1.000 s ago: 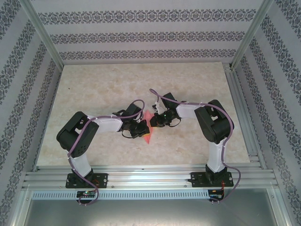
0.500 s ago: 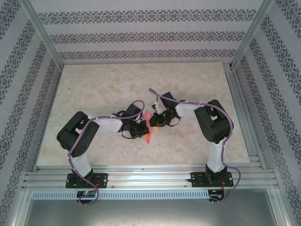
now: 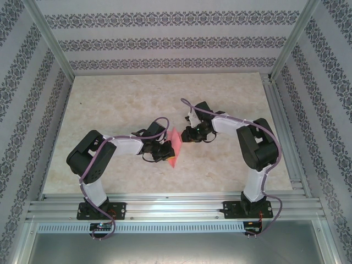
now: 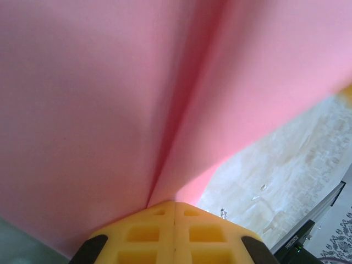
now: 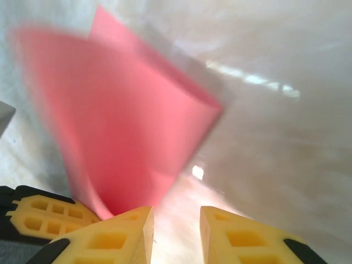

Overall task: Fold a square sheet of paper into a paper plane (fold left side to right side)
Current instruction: Fourth fold the wing at the center of the table.

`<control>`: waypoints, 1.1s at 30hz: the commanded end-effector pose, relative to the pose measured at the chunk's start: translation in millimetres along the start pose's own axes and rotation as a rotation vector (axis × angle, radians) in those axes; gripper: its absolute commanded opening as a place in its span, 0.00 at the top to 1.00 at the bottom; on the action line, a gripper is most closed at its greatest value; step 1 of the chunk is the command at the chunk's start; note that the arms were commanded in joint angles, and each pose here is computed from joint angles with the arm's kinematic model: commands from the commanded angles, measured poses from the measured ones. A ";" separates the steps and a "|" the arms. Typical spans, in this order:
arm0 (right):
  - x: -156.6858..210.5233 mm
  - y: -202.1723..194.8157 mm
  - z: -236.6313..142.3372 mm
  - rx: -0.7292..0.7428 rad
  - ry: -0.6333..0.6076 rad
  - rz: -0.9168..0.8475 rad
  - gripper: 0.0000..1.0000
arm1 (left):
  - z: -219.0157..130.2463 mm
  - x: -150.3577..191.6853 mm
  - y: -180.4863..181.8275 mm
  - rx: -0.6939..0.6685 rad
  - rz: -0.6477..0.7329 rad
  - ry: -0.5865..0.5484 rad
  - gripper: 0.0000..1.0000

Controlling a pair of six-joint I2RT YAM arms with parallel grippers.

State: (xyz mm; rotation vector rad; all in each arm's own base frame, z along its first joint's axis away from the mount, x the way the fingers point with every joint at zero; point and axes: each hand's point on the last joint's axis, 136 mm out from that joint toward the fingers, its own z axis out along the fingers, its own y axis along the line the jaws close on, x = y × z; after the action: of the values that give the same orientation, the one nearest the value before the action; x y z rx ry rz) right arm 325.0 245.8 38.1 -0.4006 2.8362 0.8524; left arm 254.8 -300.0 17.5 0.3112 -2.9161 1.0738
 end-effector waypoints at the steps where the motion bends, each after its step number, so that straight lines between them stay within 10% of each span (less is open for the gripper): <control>1: -1.1 0.0 -19.4 0.091 -0.041 -0.050 0.73 | 11.2 12.4 42.7 -0.141 -0.055 0.028 1.00; 12: 18.9 65.8 22.1 -0.171 -0.040 -0.006 0.86 | 10.0 11.3 41.5 -0.151 -0.049 0.029 1.00; 33: -2.4 -12.3 41.3 0.034 -0.043 0.001 0.87 | 12.3 15.9 56.6 -0.191 -0.066 0.036 1.00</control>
State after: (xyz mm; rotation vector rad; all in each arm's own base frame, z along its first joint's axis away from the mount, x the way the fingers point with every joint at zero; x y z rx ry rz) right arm 302.3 288.9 14.2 -0.4021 2.8155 1.0252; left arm 257.0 -299.9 16.7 0.3118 -2.9263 1.0675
